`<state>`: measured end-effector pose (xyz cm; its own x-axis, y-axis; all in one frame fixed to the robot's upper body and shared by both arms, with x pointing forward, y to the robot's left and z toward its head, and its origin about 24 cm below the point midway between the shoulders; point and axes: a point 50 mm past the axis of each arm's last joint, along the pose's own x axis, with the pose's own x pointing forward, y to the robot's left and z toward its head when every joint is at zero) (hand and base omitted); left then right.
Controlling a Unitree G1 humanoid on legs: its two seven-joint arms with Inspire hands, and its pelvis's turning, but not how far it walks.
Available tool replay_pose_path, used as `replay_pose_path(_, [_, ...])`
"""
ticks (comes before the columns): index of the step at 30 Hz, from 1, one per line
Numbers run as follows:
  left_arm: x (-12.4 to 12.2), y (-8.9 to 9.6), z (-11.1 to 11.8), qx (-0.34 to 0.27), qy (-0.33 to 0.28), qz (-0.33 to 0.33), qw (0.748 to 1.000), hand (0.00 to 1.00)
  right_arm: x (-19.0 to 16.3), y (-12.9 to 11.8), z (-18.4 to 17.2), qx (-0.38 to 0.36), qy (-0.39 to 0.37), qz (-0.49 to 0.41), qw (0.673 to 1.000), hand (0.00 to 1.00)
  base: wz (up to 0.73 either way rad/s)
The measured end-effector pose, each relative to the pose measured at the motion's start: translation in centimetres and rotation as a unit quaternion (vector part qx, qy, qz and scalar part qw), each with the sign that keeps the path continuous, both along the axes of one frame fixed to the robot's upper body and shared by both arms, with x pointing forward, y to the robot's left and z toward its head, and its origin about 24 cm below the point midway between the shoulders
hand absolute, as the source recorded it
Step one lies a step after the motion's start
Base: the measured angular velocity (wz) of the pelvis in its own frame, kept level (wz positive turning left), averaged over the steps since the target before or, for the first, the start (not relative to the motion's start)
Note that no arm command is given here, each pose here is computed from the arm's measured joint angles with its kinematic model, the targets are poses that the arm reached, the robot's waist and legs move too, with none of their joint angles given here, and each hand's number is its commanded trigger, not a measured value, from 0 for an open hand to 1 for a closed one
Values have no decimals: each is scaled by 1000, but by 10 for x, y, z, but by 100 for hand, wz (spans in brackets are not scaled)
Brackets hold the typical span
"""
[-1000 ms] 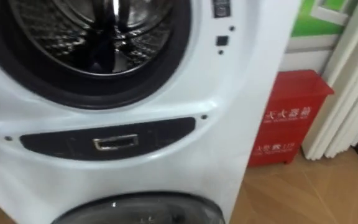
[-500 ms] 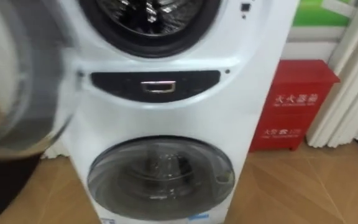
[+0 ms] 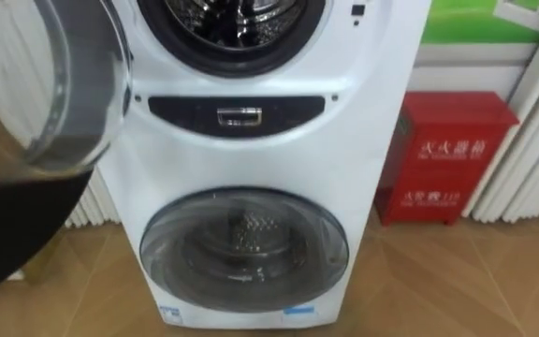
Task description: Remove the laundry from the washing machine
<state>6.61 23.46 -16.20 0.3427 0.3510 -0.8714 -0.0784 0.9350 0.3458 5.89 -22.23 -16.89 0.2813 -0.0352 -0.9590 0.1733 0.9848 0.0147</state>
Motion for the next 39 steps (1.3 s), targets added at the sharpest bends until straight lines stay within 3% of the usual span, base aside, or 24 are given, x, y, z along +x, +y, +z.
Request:
replay_pose_path(6, [-3, 2, 0, -5, -5, 24, 1000, 0, 0, 1, 0, 3, -1, 18, 1000, 0, 13])
replay_pose_path(15, [-28, 4, -3, -28, 7, 117, 993, 0, -6, -1, 0, -3, -1, 7, 1000, 0, 6])
replay_pose_path(23, [-27, 36, 6, -8, -36, 256, 966, 0, -11, -15, 2, -31, -3, -26, 999, 0, -3])
replay_pose_path(29, [15, 84, 35, 43, -140, 298, 943, 0, -3, -44, 12, -64, -32, -48, 996, 0, -1])
replay_pose_path(34, [67, 122, 83, 99, -264, 293, 914, 0, -6, -45, 13, -65, -34, -39, 997, 0, -2])
replay_pose_path(39, [119, 130, 141, 134, -396, 260, 870, 0, -8, -47, 14, -72, -37, -47, 996, 0, -4])
